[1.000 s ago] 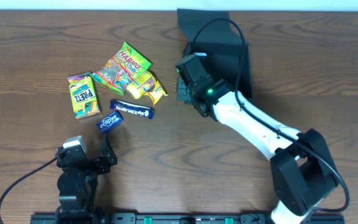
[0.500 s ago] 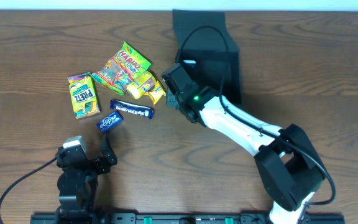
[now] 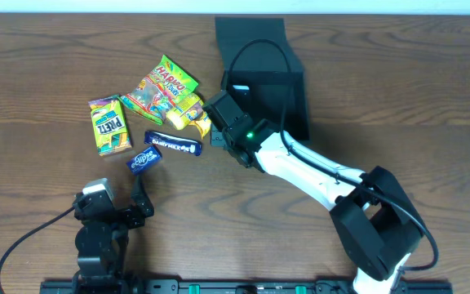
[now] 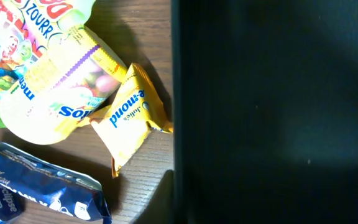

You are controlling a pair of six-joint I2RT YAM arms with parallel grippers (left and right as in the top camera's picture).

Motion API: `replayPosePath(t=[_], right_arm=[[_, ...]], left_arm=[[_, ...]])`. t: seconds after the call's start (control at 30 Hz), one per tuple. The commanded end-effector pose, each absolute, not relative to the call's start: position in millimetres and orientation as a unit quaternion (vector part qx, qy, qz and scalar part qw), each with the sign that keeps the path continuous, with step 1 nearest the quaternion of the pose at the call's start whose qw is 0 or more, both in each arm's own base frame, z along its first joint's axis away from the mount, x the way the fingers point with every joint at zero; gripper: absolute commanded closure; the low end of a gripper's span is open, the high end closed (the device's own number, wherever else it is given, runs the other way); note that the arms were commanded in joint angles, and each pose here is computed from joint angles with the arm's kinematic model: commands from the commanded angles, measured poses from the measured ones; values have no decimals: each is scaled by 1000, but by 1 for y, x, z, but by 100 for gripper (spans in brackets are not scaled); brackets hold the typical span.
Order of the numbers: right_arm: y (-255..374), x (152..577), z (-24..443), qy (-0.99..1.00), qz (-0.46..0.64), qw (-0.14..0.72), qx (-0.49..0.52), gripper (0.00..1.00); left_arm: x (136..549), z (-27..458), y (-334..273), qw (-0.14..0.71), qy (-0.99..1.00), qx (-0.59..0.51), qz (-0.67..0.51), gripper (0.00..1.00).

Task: Pack container
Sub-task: 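Push the black box with the right gripper toward the table center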

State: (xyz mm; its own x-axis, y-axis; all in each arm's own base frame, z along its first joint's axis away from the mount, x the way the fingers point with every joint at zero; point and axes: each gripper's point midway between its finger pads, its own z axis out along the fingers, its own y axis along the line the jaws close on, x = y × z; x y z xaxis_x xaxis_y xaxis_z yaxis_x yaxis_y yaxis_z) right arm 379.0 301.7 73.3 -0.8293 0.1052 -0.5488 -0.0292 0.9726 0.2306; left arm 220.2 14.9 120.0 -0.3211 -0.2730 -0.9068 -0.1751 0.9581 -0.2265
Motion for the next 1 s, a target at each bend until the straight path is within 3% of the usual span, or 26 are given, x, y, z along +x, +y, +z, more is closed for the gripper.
replayPosePath(t=[0.0, 0.03, 0.07, 0.33, 0.53, 0.73, 0.9, 0.97], right_arm=[[310, 385, 87, 942, 129, 308, 30, 43], [312, 386, 89, 941, 131, 312, 23, 5], [315, 387, 93, 939, 136, 317, 13, 1], [302, 403, 173, 909, 148, 389, -6, 1], [227, 410, 208, 907, 80, 411, 44, 1], [139, 404, 176, 938, -12, 332, 100, 1], [125, 403, 143, 959, -20, 270, 79, 3], [125, 403, 128, 966, -21, 249, 66, 9]], left_arm=[[220, 111, 14, 558, 817, -136, -44, 5], [220, 111, 14, 559, 817, -136, -44, 5], [220, 111, 14, 559, 817, -136, -44, 5], [220, 111, 14, 559, 817, -136, -44, 5], [220, 111, 14, 559, 817, -136, -44, 5], [220, 111, 14, 559, 817, -136, -44, 5], [220, 111, 14, 559, 817, -136, -44, 5], [220, 111, 14, 559, 817, -136, -44, 5]])
